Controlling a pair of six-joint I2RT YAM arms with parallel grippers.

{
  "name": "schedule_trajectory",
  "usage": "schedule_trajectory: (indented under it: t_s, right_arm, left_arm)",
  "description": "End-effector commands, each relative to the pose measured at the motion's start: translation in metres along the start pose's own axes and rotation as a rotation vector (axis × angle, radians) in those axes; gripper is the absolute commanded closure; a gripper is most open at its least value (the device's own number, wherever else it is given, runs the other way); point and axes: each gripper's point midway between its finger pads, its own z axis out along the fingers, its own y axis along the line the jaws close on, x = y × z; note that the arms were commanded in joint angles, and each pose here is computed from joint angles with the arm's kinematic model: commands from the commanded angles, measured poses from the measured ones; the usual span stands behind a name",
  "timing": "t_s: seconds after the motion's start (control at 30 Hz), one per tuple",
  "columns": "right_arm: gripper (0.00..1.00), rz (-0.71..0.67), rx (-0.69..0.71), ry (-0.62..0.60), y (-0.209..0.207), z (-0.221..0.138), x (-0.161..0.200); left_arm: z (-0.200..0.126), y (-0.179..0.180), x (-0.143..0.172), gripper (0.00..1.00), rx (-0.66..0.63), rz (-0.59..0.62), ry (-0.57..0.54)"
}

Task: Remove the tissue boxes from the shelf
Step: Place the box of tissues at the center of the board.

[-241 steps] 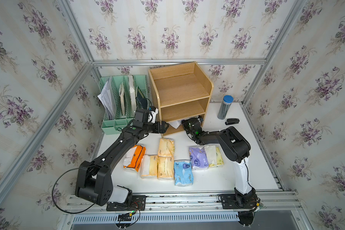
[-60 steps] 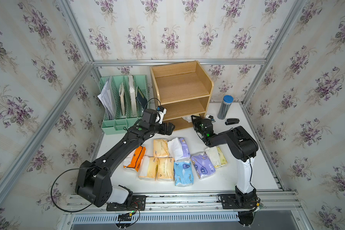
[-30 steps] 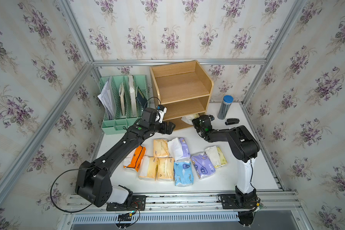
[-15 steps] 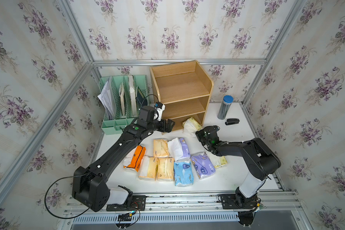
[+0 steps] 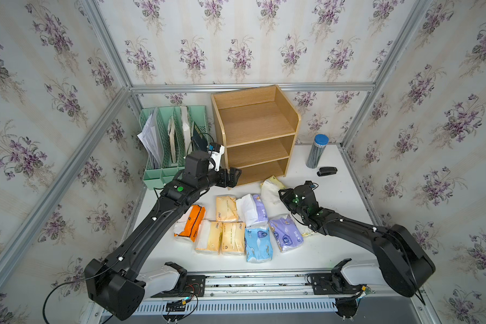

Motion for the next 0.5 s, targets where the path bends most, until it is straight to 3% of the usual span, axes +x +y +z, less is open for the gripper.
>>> schedule_trajectory:
  t_s: [0.0,0.17,0.2,0.47]
  right_arm:
    - [0.41,-0.161,0.097,-0.060,-0.010,-0.013,-0.017]
    - [0.38,-0.390,0.138,0.014,0.033,0.014,-0.029]
    - [0.39,-0.396,0.172,0.015,0.028,0.026,-0.044]
    - [0.41,-0.493,0.246,0.079,0.005,0.096,-0.049]
  left_arm:
    - [-0.007,0.006,-0.005,0.01,-0.040,-0.012,-0.029]
    - [-0.012,0.018,-0.008,0.01,-0.107,-0.025,-0.077]
    - [-0.012,0.020,-0.007,0.01,-0.117,-0.029,-0.086]
    - [-0.008,0.034,0.003,0.01,-0.181,-0.018,-0.063]
